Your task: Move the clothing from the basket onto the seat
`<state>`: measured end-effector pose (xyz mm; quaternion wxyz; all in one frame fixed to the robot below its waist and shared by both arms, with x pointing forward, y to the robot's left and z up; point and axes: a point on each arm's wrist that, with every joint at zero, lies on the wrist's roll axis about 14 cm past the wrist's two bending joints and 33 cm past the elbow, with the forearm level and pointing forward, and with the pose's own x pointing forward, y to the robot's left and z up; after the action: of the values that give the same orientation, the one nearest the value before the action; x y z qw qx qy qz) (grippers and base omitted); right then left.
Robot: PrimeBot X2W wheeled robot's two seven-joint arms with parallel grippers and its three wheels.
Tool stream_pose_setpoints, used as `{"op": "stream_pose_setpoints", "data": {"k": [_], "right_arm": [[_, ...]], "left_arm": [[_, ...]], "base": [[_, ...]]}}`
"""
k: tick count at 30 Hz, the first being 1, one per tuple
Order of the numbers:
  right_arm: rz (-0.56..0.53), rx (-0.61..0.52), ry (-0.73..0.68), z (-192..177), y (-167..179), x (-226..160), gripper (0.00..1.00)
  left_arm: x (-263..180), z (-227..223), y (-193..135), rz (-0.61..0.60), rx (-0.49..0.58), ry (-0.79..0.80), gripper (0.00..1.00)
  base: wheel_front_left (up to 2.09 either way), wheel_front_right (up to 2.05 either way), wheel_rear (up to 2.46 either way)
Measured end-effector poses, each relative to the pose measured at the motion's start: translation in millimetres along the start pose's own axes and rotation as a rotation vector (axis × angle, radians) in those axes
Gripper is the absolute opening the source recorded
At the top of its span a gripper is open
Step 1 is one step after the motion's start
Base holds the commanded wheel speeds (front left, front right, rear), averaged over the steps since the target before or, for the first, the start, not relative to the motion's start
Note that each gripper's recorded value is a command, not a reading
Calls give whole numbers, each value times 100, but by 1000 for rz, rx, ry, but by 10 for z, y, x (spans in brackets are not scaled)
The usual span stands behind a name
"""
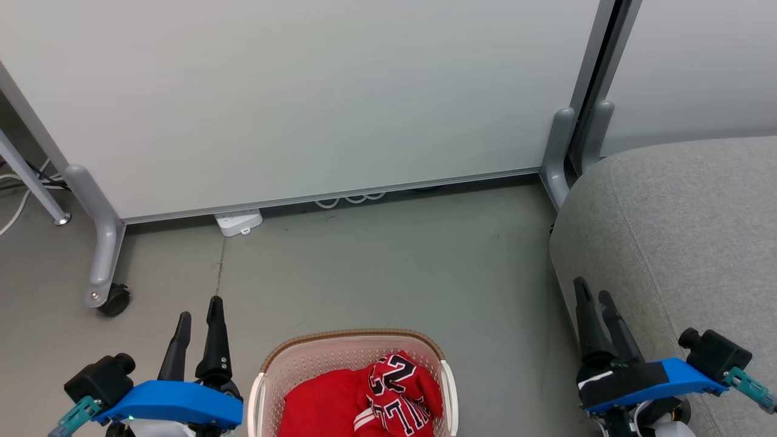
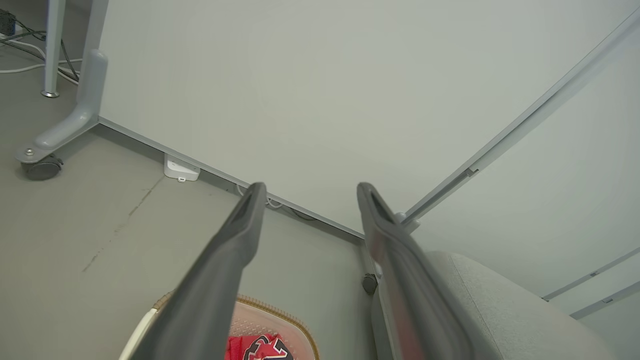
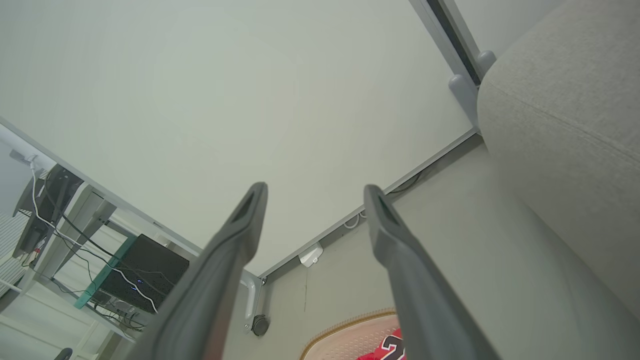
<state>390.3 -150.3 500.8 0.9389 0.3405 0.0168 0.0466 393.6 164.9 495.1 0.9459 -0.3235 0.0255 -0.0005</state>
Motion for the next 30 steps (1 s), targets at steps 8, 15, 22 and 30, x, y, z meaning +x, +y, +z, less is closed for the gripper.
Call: {"op": "stream_pose_setpoints", "data": {"k": [8,15,22,30], "right_arm": [[1,-113,5,-27,-21,-2,100],[12,-187,8,-46,-6,10,100],[33,-260,10,-71,37,22,100],[57,-336,5,-80,88,37,100]], "left_arm": [[2,-59,-29,-12,110,10,100],[14,-66,-59,-26,190,4,100],[25,-63,-100,-43,261,-6,100],[30,-64,-135,-60,335,-16,100]], "base": [[0,0,0],[0,0,0],[0,0,0],[0,0,0]]}}
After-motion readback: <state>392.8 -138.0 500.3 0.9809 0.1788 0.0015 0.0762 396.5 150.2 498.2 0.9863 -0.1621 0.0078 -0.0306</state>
